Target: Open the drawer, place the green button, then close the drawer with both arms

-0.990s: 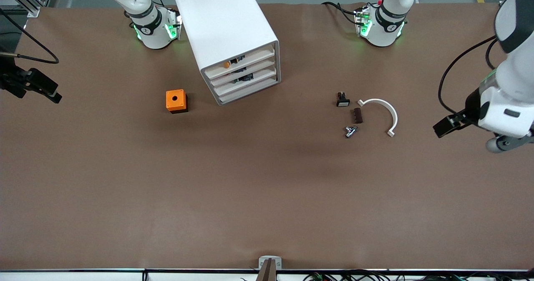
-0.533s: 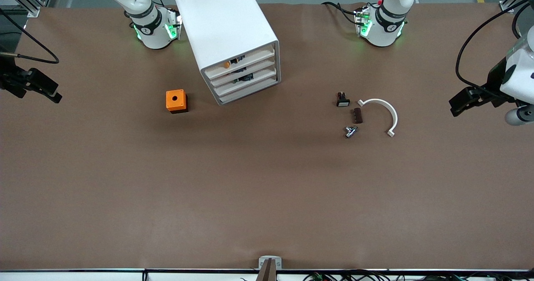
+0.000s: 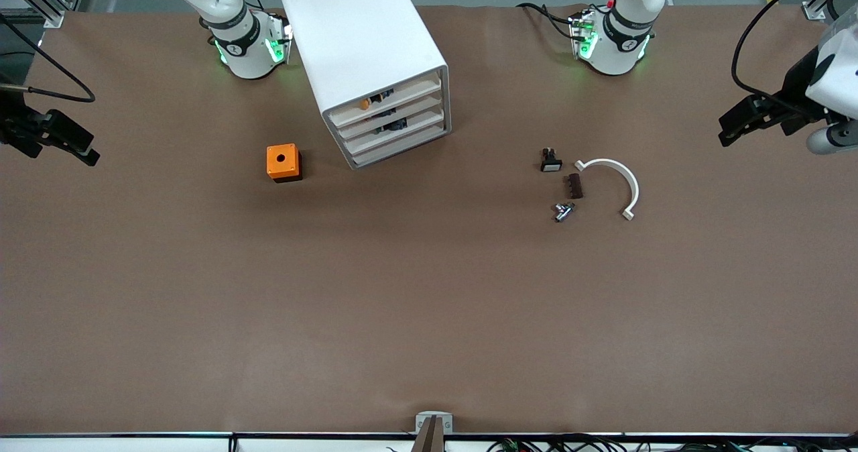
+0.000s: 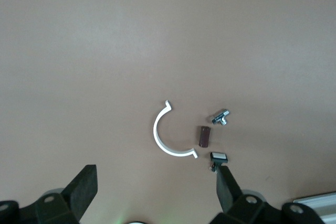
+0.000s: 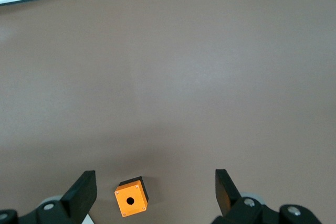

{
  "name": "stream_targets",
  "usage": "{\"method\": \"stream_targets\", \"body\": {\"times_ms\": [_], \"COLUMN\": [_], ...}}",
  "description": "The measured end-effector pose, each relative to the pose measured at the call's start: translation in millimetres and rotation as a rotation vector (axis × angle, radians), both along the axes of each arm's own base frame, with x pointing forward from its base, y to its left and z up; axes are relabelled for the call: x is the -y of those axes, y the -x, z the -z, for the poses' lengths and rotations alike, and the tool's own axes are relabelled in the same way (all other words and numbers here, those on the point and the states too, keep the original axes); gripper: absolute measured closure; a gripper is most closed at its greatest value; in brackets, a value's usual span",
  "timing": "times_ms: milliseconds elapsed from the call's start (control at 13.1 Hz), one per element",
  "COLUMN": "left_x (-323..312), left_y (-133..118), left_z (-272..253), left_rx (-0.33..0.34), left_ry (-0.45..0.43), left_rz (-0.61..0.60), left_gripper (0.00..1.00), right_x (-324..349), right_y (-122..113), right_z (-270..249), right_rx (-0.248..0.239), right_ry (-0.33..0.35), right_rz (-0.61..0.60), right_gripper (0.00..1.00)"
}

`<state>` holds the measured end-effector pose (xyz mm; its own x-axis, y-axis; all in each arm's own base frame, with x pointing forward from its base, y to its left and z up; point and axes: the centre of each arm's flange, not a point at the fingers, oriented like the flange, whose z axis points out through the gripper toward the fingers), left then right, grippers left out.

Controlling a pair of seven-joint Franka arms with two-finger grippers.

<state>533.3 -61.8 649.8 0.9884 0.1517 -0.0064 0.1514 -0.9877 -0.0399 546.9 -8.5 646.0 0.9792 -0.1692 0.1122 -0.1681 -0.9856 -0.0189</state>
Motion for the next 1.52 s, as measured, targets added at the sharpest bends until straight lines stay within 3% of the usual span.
{"method": "stream_targets", "body": {"times_ms": [305, 686, 1524], "left_x": [2, 1, -9], "left_y": [14, 15, 17], "left_z": [14, 15, 7], "left_rx": [-0.017, -0.021, -0.011], "left_ry": [-0.005, -0.003, -0.001], "left_rz": [0.019, 0.100, 0.119], "left_gripper": [0.00, 0.00, 0.00], "right_x": [0, 0, 0], "right_y": [0, 0, 0], "right_z": [0, 0, 2], "right_rx": [0.000, 0.000, -0.005], "right_ry": [0.000, 0.004, 0.006], "right_rz": [0.000, -0.026, -0.041], "right_gripper": [0.00, 0.00, 0.00]}}
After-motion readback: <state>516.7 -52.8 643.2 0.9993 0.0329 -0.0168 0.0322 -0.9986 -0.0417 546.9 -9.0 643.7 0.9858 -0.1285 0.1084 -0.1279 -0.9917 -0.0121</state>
